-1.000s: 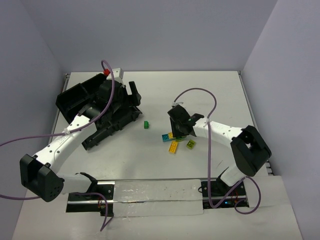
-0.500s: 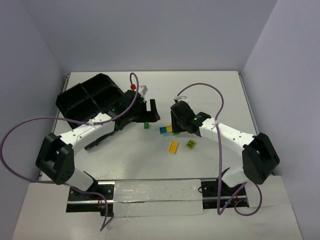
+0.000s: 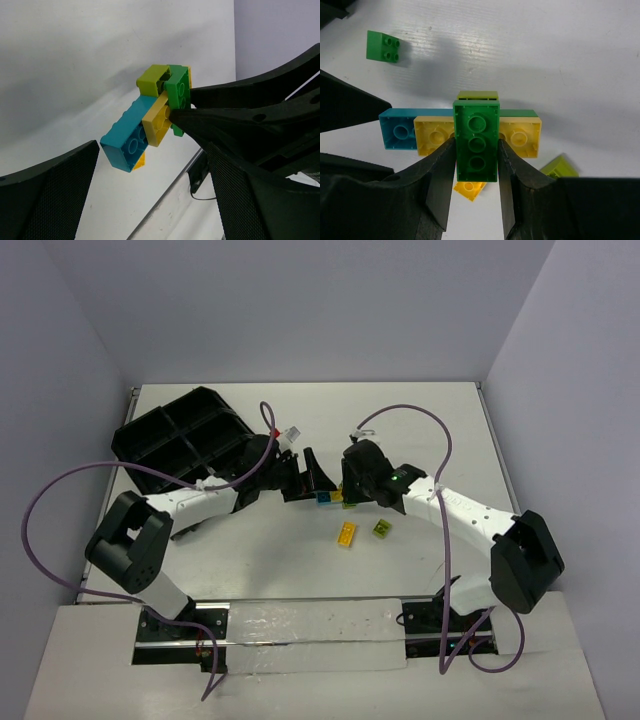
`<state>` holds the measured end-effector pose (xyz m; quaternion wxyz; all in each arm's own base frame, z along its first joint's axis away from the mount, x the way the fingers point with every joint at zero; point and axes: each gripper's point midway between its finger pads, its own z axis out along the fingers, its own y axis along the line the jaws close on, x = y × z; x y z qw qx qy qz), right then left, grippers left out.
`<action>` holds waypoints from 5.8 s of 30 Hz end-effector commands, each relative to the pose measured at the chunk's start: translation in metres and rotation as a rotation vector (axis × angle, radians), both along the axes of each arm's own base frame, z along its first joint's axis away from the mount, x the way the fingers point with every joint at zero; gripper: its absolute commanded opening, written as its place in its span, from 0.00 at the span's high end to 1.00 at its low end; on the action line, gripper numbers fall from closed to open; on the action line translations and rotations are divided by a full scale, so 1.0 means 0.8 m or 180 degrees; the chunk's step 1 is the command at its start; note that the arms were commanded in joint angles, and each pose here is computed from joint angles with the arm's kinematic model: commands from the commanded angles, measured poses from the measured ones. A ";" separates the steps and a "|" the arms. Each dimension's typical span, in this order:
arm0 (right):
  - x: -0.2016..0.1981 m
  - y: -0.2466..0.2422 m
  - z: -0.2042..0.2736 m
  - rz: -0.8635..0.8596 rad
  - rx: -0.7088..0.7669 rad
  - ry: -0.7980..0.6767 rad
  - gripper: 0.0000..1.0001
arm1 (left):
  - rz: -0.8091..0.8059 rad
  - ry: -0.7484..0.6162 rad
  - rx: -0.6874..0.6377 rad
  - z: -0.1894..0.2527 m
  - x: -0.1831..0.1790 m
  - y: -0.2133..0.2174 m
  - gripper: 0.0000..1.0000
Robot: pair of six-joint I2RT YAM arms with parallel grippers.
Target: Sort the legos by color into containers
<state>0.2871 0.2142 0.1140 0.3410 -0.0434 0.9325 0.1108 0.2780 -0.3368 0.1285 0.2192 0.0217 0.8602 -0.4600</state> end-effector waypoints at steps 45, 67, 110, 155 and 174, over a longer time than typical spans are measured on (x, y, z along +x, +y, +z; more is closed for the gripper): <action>0.021 -0.071 0.107 -0.0664 0.0181 -0.0619 0.80 | -0.0126 0.0071 -0.0017 -0.024 0.052 -0.053 0.25; 0.053 0.018 0.117 -0.0115 0.0622 -0.0506 0.80 | 0.1639 -0.0415 0.1064 0.113 0.120 0.196 0.13; 0.131 0.286 0.173 0.0912 0.1008 -0.0565 0.28 | 0.2380 -0.0541 0.1141 0.151 0.072 0.309 0.13; 0.060 -0.081 0.127 -0.0789 0.0770 -0.0720 0.24 | 0.1264 -0.0529 0.2390 0.016 0.129 0.093 1.00; 0.057 -0.079 0.117 -0.0756 0.0774 -0.0654 0.24 | 0.2521 -0.0324 0.2382 0.039 0.177 0.283 0.83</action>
